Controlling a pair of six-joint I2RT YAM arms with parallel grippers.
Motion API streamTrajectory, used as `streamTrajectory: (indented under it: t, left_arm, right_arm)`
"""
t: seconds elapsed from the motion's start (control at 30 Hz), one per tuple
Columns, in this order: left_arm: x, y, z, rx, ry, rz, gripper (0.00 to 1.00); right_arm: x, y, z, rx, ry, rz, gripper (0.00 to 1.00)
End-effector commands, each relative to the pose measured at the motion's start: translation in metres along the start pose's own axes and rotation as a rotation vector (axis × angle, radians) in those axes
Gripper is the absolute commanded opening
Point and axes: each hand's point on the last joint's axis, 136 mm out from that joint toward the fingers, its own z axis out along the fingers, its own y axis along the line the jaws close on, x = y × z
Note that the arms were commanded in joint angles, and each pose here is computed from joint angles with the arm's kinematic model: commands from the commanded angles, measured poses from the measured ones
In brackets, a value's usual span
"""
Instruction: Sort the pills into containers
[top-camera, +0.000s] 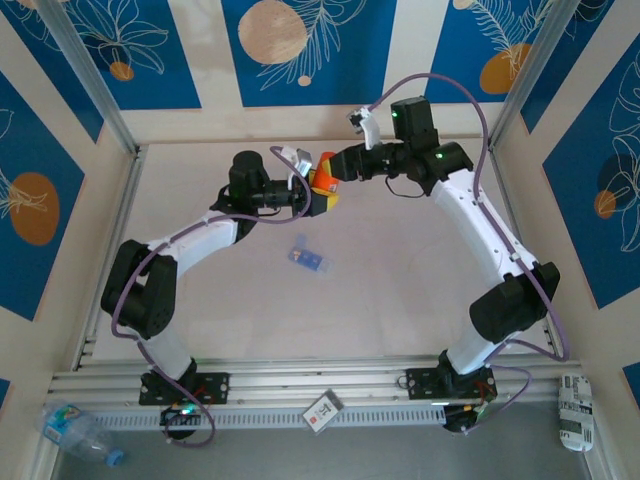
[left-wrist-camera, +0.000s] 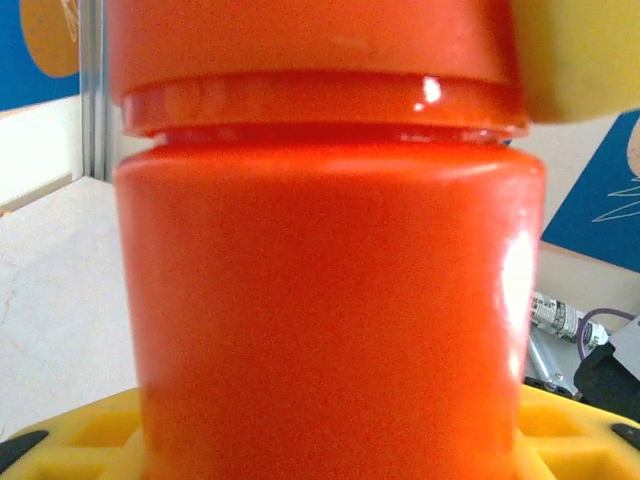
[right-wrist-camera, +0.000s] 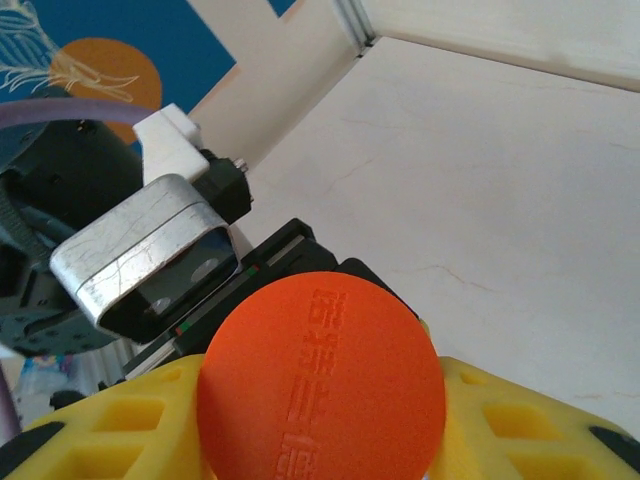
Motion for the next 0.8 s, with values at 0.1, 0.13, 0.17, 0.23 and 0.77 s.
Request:
streamTrajectory:
  t: [0.1, 0.13, 0.17, 0.23, 0.77]
  left_arm:
    - [-0.051, -0.001, -0.011, -0.203, -0.137, 0.233, 0.0]
    - [-0.054, 0.0, -0.012, -0.24, -0.146, 0.26, 0.0]
    - [-0.055, -0.001, -0.012, -0.265, -0.145, 0.285, 0.0]
    - [-0.053, -0.001, -0.01, -0.3, -0.132, 0.318, 0.0]
    - [-0.033, 0.021, -0.005, -0.278, -0.087, 0.236, 0.0]
  right_arm:
    - [0.031, -0.017, 0.026, 0.191, -0.004, 0.204, 0.32]
    - [0.033, -0.02, 0.029, 0.207, -0.021, 0.219, 0.32]
    - [0.035, -0.021, 0.031, 0.221, -0.037, 0.234, 0.32]
    - [0.037, -0.022, 0.034, 0.233, -0.056, 0.245, 0.32]
    - [-0.01, -0.009, -0.042, 0.126, -0.162, 0.2, 0.87]
